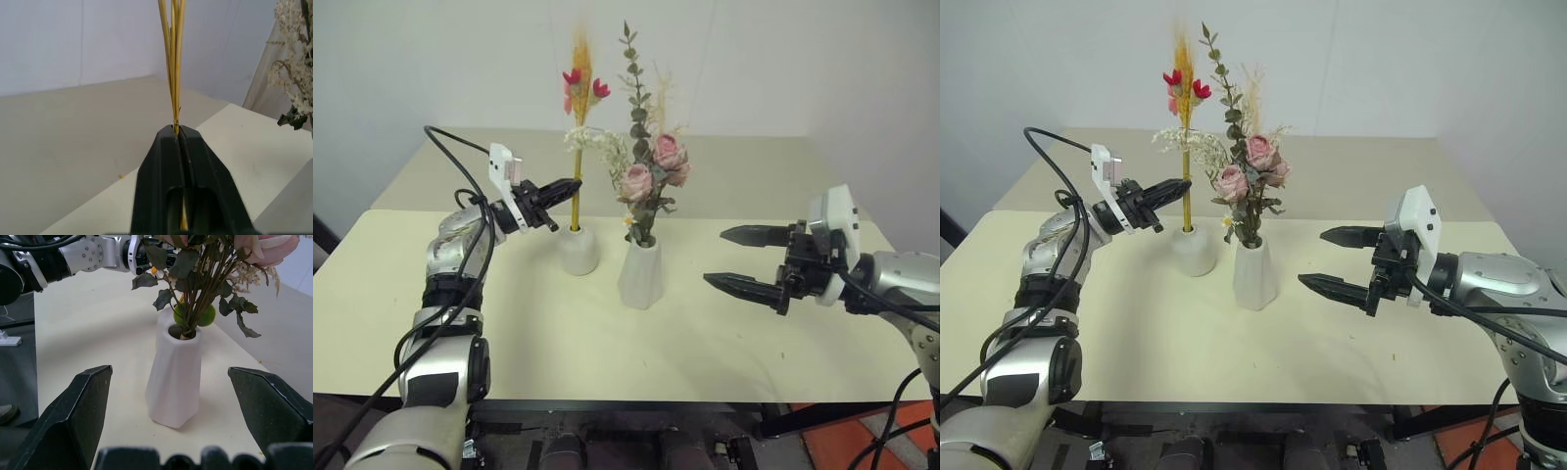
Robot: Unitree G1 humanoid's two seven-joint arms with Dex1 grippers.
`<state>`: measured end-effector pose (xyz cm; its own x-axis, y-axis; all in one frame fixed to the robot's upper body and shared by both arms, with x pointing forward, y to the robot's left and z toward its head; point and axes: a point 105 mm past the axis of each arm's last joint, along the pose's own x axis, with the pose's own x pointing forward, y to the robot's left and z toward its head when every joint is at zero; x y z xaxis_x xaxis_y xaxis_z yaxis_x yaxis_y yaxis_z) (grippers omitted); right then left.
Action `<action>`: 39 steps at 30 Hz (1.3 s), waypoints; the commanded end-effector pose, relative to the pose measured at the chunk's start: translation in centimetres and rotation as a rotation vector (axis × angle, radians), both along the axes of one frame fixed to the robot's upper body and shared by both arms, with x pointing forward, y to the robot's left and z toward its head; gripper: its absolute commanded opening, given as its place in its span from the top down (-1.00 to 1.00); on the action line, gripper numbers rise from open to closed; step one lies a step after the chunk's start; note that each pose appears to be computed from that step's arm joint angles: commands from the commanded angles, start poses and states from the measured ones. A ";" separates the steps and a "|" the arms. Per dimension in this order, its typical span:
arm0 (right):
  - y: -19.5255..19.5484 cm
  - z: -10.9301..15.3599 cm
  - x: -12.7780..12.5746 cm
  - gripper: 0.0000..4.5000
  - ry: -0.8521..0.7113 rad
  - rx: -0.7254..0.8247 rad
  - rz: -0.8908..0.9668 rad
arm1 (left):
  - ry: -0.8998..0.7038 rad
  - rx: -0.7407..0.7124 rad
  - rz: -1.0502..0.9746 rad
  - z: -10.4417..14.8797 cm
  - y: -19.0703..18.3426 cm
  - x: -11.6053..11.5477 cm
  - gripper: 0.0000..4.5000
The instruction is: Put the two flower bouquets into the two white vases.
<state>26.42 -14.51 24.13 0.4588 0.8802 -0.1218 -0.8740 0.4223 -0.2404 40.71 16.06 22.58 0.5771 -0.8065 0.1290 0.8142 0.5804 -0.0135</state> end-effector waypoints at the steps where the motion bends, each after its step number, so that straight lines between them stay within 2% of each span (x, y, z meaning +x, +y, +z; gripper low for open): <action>1: -0.2 1.1 -0.6 -1.00 -0.040 0.004 0.000 | -0.042 0.034 -0.025 1.5 1.0 -1.5 0.30; 6: -0.4 0.9 -0.8 -1.00 -0.032 -0.001 -0.002 | -0.019 0.086 -0.013 1.7 3.7 -4.4 -0.41; 10: -0.6 0.7 -0.8 -1.00 -0.022 -0.006 -0.005 | -0.018 0.170 0.023 2.6 6.6 -7.7 -0.98; 13: -1.0 0.7 -0.7 -1.00 -0.015 -0.008 -0.007 | -0.061 0.252 0.029 3.9 7.6 -9.6 -0.99; 17: -1.6 0.7 -0.6 -1.00 -0.002 -0.019 -0.016 | -0.052 0.380 -0.077 5.0 8.4 -12.7 -0.99; 21: -2.3 0.9 -0.4 -1.00 0.003 -0.036 -0.027 | -0.039 0.455 -0.141 5.4 8.7 -14.5 -0.99; 39: -4.1 1.8 0.1 -1.00 0.003 -0.089 -0.064 | -0.044 0.384 -0.139 4.8 7.8 -15.1 -0.99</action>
<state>26.87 -18.47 24.23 0.4964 0.8379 -0.2271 -0.8651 0.4558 -0.2094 26.11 24.19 26.34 0.4632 -0.8641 -0.1968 0.8833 0.4322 0.1815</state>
